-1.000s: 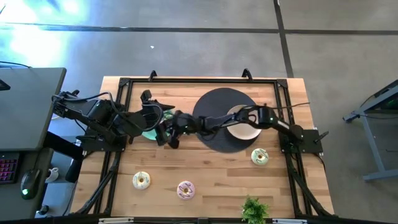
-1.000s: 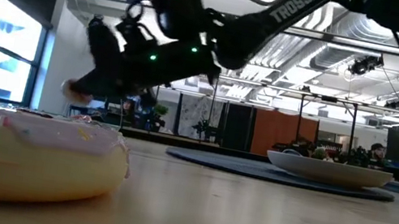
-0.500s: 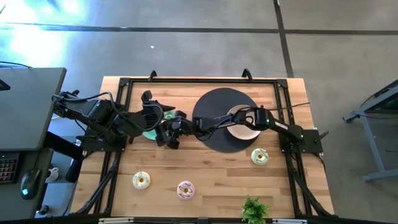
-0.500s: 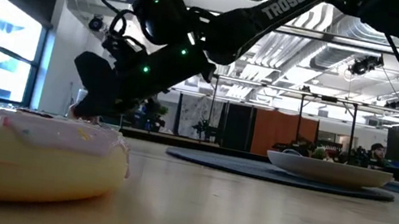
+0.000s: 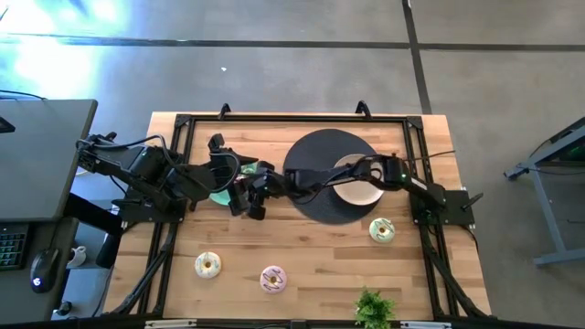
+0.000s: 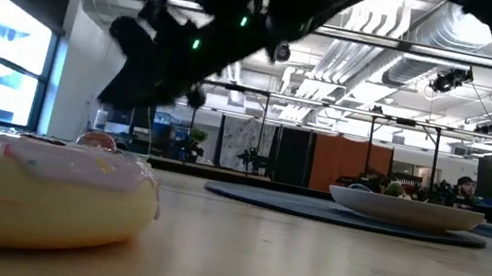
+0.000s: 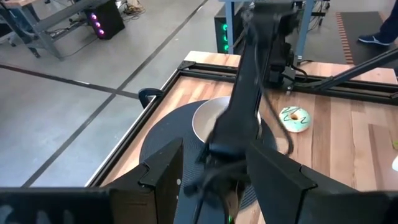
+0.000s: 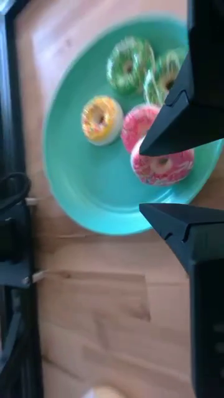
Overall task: Pick & Place donuts
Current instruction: Put the large blue donut onto the white plate
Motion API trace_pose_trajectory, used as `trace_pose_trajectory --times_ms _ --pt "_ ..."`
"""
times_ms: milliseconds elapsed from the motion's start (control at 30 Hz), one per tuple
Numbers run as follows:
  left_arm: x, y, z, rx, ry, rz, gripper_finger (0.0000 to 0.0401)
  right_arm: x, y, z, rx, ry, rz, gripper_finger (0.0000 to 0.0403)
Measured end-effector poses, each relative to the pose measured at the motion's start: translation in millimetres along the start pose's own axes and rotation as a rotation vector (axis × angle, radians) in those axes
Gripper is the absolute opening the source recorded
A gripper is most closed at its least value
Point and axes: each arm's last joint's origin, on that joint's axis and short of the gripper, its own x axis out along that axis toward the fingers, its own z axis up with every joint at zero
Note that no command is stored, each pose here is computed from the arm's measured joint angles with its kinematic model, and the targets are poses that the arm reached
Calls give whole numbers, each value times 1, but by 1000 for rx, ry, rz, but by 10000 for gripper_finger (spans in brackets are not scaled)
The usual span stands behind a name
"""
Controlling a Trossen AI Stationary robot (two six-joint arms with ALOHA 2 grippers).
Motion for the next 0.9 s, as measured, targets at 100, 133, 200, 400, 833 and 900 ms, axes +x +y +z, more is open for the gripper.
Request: trace_pose_trajectory --times_ms 100,133,200,400,833,900 --pt "0 0 0 0 0 1 172 -30 2 19 -48 54 -1 129" --pt "0 0 0 0 0 1 172 -42 4 26 -65 76 2 129" --pt "0 0 0 0 0 2 172 -68 8 36 -98 136 9 130" --pt "0 0 0 -3 2 -4 172 -163 14 56 -194 356 36 131" --pt "0 0 0 -51 2 -5 172 -317 6 0 -7 709 -75 131" --pt "0 0 0 -50 2 -5 172 -327 7 -23 41 715 -83 131"
